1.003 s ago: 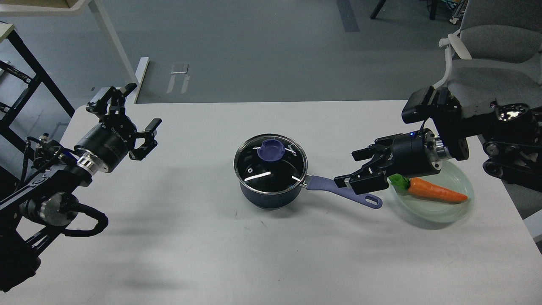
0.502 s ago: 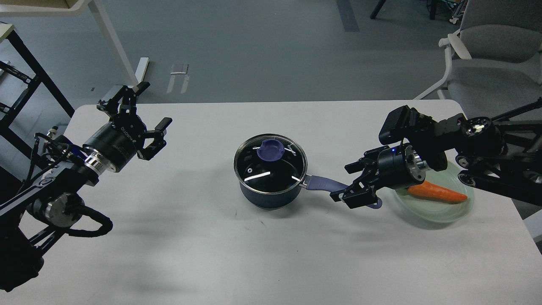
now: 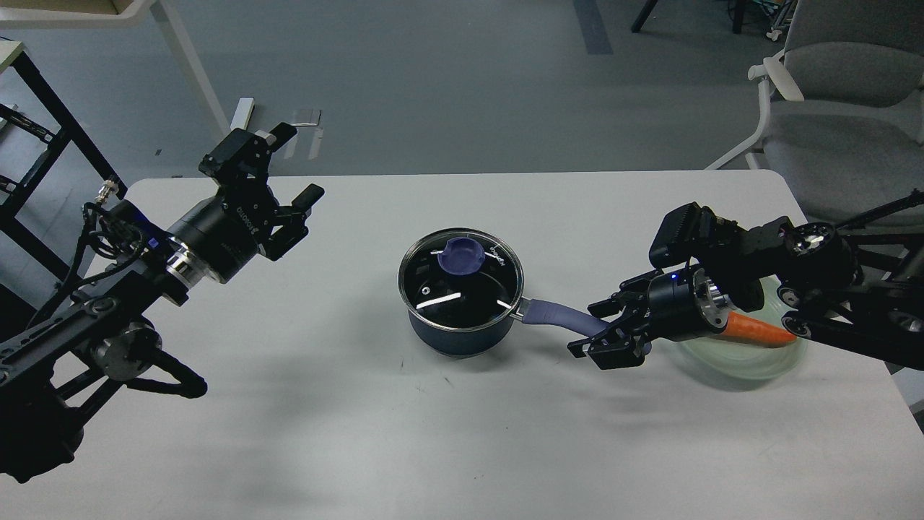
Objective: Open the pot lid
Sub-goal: 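Lower the right gripper onto the lavender pot handle and grasp it, then reach the left gripper over the pot and grasp the purple lid knob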
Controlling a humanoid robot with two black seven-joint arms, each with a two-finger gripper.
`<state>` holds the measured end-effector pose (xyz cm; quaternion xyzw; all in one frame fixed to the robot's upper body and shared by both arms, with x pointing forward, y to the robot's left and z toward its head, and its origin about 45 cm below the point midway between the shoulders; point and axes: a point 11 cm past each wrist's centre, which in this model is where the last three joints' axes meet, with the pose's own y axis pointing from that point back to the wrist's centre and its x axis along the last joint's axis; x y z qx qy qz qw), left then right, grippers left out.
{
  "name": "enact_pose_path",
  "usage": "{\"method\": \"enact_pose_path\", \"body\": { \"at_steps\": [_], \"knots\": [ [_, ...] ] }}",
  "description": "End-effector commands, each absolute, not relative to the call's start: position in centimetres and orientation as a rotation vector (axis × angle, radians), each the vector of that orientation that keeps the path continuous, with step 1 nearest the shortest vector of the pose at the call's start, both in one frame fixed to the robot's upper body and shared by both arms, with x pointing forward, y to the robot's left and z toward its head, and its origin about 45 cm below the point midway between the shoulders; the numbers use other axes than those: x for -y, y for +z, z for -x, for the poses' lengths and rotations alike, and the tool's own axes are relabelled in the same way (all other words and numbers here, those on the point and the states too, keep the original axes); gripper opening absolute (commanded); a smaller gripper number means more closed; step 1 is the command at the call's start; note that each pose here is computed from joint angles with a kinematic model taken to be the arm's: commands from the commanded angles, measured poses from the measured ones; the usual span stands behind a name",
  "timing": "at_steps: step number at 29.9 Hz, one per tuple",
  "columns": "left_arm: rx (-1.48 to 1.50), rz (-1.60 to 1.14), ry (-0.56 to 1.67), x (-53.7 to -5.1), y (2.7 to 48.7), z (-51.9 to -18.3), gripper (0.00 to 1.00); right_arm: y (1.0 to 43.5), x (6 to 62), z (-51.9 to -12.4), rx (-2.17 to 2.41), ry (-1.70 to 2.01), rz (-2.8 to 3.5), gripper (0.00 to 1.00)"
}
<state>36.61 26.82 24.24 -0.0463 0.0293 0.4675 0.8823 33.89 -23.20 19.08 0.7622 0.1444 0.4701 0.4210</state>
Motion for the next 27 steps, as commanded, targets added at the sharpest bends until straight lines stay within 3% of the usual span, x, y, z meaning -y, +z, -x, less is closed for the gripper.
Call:
{"method": "enact_pose_path", "body": {
  "at_steps": [1,15,27],
  "knots": [
    [-0.010,0.076,0.940,-25.8,24.5,-36.7,0.99,19.0,23.2,-33.9,-0.356,1.191,-1.911,0.64],
    [0.147,0.021,0.840,-23.2,26.4,-37.1,0.99,18.5,23.3,-33.5,-0.368,1.194,-1.908,0.36],
    [0.450,-0.173,0.641,-19.7,27.3,-37.1,0.99,18.6,23.6,-33.6,-0.361,1.190,-1.905,0.34]
  ]
}}
